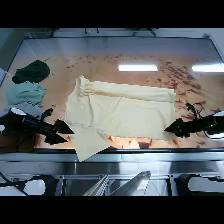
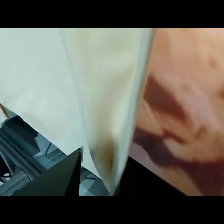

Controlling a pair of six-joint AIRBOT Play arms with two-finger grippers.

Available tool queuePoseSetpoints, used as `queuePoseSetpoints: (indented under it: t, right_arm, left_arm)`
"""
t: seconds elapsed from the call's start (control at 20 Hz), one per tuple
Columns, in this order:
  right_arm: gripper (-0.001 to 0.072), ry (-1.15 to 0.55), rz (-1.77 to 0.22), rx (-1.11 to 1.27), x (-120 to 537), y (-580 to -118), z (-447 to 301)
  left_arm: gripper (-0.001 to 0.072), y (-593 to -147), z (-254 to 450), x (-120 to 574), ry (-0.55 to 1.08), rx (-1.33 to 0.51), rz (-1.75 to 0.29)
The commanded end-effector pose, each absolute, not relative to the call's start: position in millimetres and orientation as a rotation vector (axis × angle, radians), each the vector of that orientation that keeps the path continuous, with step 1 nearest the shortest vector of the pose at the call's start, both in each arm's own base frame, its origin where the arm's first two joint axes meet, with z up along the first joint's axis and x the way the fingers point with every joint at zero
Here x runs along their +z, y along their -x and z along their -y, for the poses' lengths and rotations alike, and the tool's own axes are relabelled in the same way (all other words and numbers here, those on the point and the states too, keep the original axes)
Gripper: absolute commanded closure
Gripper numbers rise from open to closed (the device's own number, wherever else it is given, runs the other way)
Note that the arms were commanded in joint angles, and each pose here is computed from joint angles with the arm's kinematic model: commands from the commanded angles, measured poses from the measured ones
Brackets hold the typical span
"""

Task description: Fold the shirts.

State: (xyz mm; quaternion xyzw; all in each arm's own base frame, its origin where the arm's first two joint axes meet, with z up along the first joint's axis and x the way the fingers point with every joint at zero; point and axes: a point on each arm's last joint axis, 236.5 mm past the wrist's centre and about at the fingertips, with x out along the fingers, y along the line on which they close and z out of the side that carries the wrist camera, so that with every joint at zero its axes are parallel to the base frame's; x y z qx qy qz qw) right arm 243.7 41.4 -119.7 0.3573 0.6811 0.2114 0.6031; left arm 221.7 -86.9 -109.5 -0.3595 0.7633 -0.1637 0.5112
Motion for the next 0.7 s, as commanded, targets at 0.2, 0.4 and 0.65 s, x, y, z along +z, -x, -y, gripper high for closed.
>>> queuePoseSetpoints:
  t: [0.2, 0.4, 0.65]
  right_arm:
    - [0.0459, -0.895, -1.675, 0.548, -100.8, -222.9, -48.4]
    - [0.0691, -0.986, -1.634, 0.493, -80.2, -226.9, -25.7]
    - [0.0693, -0.983, -1.565, 0.435, -68.8, -231.3, -8.7]
  left_arm:
    - [0.0682, -249.0, 115.0, -114.3, 0.654, -0.484, -1.749]
    - [0.0679, -253.5, 101.3, -88.2, 0.718, -0.529, -1.762]
    - [0.0679, -250.2, 93.1, -61.3, 0.866, -0.608, -1.741]
